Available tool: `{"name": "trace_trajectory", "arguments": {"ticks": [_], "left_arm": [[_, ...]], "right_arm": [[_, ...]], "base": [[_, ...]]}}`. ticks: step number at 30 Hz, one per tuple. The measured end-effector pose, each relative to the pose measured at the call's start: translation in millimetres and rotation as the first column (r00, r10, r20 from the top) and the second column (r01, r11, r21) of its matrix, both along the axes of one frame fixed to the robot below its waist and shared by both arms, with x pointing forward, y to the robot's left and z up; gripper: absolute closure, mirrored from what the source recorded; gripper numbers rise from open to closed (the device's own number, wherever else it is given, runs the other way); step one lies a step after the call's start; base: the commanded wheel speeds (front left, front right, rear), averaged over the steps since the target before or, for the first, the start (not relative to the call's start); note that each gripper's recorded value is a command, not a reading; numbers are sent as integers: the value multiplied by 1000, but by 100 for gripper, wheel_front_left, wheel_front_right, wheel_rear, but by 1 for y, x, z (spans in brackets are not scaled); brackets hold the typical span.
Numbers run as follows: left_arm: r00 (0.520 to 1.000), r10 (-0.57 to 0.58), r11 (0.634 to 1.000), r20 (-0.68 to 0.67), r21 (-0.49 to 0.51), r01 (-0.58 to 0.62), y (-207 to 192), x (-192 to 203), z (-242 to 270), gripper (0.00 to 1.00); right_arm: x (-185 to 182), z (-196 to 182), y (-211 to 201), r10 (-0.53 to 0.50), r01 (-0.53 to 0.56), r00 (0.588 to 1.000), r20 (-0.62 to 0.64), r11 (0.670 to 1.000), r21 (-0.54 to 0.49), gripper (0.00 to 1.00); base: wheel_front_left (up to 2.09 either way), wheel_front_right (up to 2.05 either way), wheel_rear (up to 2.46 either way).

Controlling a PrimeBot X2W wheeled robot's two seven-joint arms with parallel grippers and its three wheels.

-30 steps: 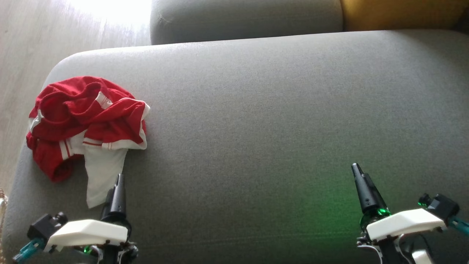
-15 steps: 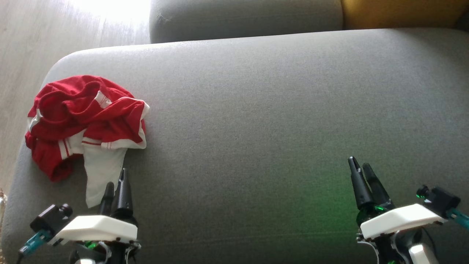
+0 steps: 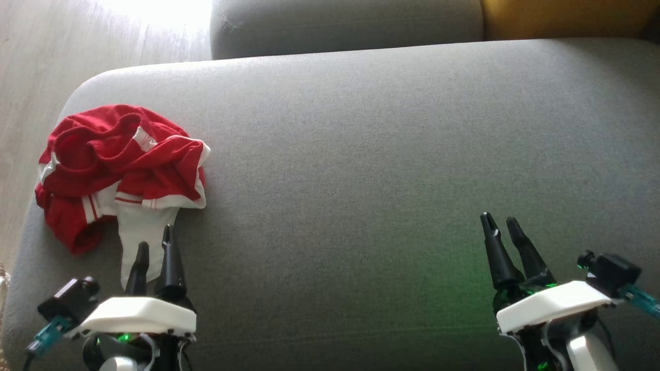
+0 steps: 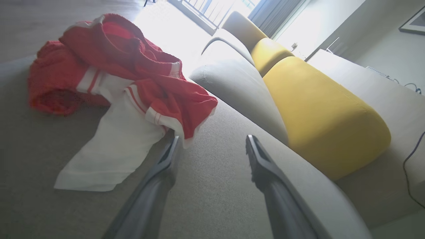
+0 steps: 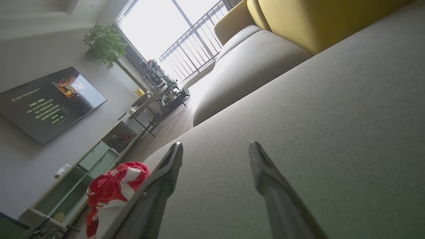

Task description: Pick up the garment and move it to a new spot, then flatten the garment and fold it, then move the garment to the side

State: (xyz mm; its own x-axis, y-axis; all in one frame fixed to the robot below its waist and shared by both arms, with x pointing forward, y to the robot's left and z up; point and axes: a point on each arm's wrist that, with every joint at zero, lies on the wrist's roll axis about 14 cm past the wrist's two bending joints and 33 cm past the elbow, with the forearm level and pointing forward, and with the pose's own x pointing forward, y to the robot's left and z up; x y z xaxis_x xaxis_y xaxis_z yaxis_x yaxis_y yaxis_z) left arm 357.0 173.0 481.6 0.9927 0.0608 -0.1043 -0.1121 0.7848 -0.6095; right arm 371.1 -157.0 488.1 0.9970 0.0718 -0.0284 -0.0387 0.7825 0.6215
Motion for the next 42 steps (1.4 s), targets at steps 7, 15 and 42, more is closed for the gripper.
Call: {"name": "trace_trajectory", "arguments": {"ticks": [7, 15, 42], "left_arm": [[1000, 7, 995, 18, 102, -9, 0, 1, 6, 0], [999, -5, 976, 52, 218, -6, -4, 2, 14, 0], [980, -85, 855, 179, 519, -20, -23, 2, 44, 0]], "right_arm": [[1, 7, -3, -2, 6, 999, 36, 995, -104, 0], [2, 12, -2, 14, 2, 997, 72, 973, -231, 0], [5, 43, 0, 75, 53, 975, 210, 837, -545, 0]], "base": [[0, 0, 0], [0, 0, 0], [0, 0, 0]]}}
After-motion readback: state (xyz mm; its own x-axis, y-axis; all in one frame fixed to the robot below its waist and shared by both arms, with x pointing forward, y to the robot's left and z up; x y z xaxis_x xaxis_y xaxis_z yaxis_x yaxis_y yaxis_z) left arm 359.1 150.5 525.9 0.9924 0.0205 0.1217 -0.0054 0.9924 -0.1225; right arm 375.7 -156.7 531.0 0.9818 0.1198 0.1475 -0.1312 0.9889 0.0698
